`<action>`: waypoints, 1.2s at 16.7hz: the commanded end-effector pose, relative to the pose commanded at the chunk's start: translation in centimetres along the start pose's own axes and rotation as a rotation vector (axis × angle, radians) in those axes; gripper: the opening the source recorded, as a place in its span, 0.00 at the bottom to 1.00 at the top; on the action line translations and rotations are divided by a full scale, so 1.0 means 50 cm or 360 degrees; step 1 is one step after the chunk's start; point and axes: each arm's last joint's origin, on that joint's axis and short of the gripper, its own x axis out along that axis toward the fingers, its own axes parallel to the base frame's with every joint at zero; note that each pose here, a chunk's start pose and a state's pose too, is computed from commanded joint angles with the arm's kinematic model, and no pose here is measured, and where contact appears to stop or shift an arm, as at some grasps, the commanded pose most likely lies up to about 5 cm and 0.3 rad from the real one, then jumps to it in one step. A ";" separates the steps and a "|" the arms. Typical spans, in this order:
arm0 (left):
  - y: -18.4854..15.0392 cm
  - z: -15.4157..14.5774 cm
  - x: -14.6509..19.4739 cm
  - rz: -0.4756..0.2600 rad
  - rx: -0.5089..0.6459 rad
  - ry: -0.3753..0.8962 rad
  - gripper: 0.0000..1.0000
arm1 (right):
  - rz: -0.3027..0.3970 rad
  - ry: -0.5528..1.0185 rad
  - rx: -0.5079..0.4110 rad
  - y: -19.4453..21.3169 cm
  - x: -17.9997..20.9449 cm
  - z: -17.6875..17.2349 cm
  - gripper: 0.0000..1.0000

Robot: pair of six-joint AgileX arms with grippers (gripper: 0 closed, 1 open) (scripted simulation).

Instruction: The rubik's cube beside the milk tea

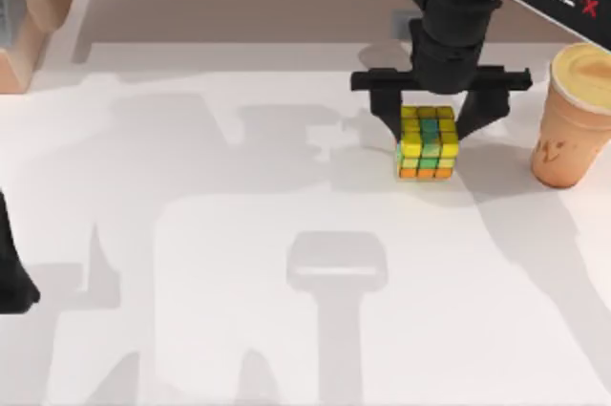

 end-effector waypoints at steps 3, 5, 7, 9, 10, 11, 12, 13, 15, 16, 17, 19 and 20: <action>0.000 0.000 0.000 0.0000 0.0000 0.0000 1.00 | 0.0000 0.0000 0.0000 0.000 0.000 0.000 0.15; 0.000 0.000 0.000 0.0000 0.0000 0.0000 1.00 | 0.0000 0.0000 0.0000 0.000 0.000 0.000 0.30; 0.000 0.000 0.000 0.0000 0.0000 0.0000 1.00 | 0.0000 0.0000 0.0000 0.000 0.000 0.000 0.45; 0.000 0.000 0.000 0.0000 0.0000 0.0000 1.00 | 0.0000 0.0000 0.0000 0.000 0.000 0.000 0.60; 0.000 0.000 0.000 0.0000 0.0000 0.0000 1.00 | 0.0000 0.0000 0.0000 0.000 0.000 0.000 0.68; 0.000 0.000 0.000 0.0000 0.0000 0.0000 1.00 | 0.0000 0.0000 0.0000 0.000 0.000 0.000 0.75; 0.000 0.000 0.000 0.0000 0.0000 0.0000 1.00 | 0.0000 0.0000 0.0000 0.000 0.000 0.000 0.83; 0.000 0.000 0.000 0.0000 0.0000 0.0000 1.00 | 0.0000 0.0000 0.0000 0.000 0.000 0.000 0.90; 0.000 0.000 0.000 0.0000 0.0000 0.0000 1.00 | 0.0000 0.0000 0.0000 0.000 0.000 0.000 1.00; 0.000 0.000 0.000 0.0000 0.0000 0.0000 1.00 | 0.0000 0.0000 0.0000 0.000 0.000 0.000 1.00; 0.000 0.000 0.000 0.0000 0.0000 0.0000 1.00 | 0.0000 0.0000 0.0000 0.000 0.000 0.000 1.00; 0.000 0.000 0.000 0.0000 0.0000 0.0000 1.00 | 0.0000 0.0000 0.0000 0.000 0.000 0.000 1.00; 0.000 0.000 0.000 0.0000 0.0000 0.0000 1.00 | 0.0000 0.0000 0.0000 0.000 0.000 0.000 1.00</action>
